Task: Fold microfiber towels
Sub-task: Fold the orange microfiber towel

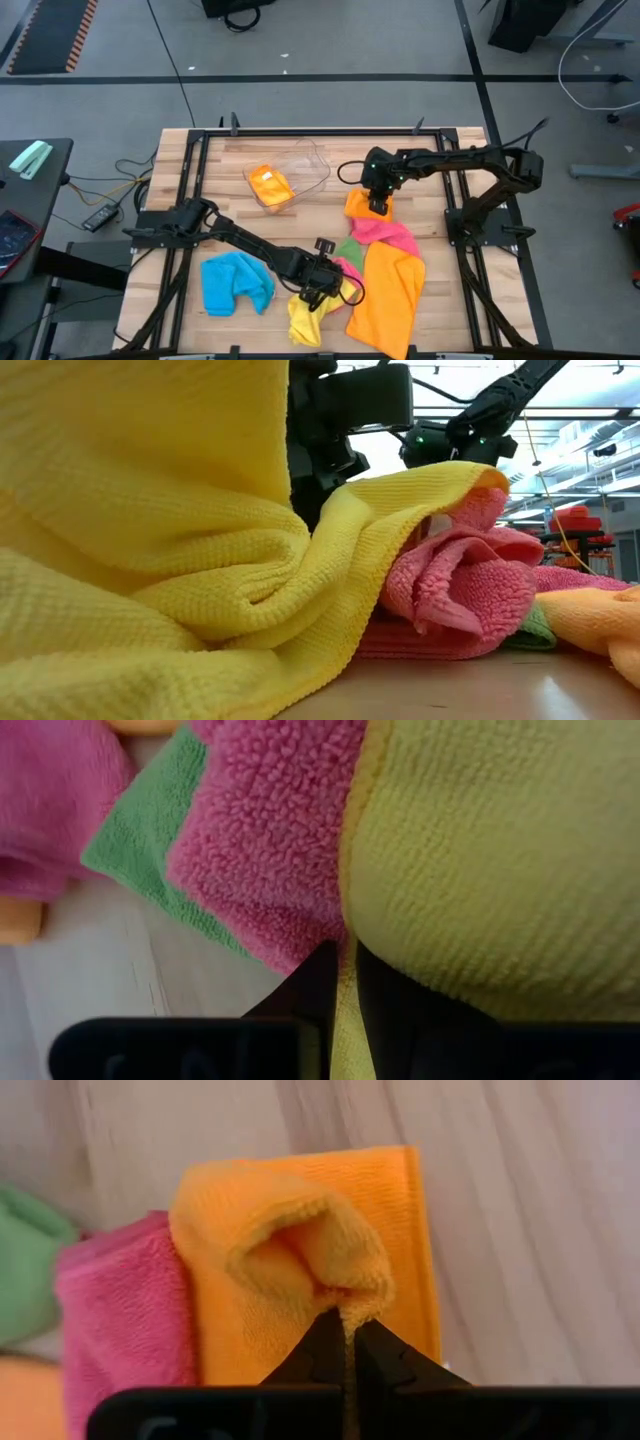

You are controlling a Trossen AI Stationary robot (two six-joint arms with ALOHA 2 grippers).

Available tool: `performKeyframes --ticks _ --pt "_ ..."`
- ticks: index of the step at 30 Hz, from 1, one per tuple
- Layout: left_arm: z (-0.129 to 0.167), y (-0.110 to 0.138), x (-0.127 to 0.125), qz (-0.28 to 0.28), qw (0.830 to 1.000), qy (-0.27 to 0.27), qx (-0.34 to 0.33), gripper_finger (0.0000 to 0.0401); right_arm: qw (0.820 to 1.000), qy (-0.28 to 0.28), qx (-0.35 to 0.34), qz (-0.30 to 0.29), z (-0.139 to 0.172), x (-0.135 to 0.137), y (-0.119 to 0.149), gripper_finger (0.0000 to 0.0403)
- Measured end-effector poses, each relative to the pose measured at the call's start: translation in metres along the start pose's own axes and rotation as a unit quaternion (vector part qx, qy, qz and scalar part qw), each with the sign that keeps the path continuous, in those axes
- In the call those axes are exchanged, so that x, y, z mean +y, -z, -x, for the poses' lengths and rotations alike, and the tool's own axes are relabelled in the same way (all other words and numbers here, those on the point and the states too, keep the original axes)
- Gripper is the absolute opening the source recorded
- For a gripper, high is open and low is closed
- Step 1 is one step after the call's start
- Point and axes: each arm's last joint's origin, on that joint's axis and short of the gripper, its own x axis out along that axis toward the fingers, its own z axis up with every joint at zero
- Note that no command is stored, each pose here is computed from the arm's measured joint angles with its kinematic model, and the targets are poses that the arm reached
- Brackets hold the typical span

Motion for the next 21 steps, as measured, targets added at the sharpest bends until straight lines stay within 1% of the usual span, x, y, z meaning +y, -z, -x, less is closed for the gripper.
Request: performKeyframes --ticks 2,4,7,10,12,16,17,18,20,21 --pt "0.000 -0.002 0.000 -0.003 1.000 -0.001 -0.011 0.0052 1.000 0.005 -0.010 0.017 -0.004 -0.001 0.003 0.0019" --pt "0.000 -0.003 0.000 -0.005 1.000 -0.001 -0.015 0.0051 0.999 0.021 -0.019 0.032 -0.007 -0.001 0.004 0.0038" --pt "0.000 -0.003 0.000 -0.006 1.000 -0.001 -0.015 0.0048 0.998 0.054 -0.015 0.028 -0.010 -0.003 0.008 0.0077" --pt "0.000 -0.003 0.000 -0.008 1.000 -0.001 -0.015 0.0049 0.997 0.074 0.001 0.017 -0.009 -0.005 0.010 0.0115" --pt "0.000 -0.003 0.000 -0.009 1.000 -0.002 -0.015 0.0051 0.996 0.085 0.016 0.013 0.001 -0.005 0.005 0.0135" --pt "0.000 -0.003 0.000 -0.009 1.000 -0.001 -0.015 0.0051 0.993 0.117 -0.015 0.020 0.029 -0.003 -0.012 0.0157" --pt "0.000 -0.003 0.000 -0.009 1.000 -0.001 -0.014 0.0050 0.993 0.114 -0.026 0.028 0.034 -0.001 -0.013 0.0160" --pt "0.000 -0.003 0.000 -0.009 1.000 -0.001 -0.013 0.0049 0.993 0.099 -0.041 0.043 0.036 0.002 -0.015 0.0162" --pt "0.000 -0.002 0.000 -0.010 1.000 -0.001 -0.011 0.0048 0.992 0.041 -0.089 0.080 0.036 0.012 -0.017 0.0165" --pt "0.000 -0.002 0.000 -0.009 1.000 -0.001 -0.010 0.0047 0.988 0.016 -0.115 0.098 0.033 0.017 -0.016 0.0166"
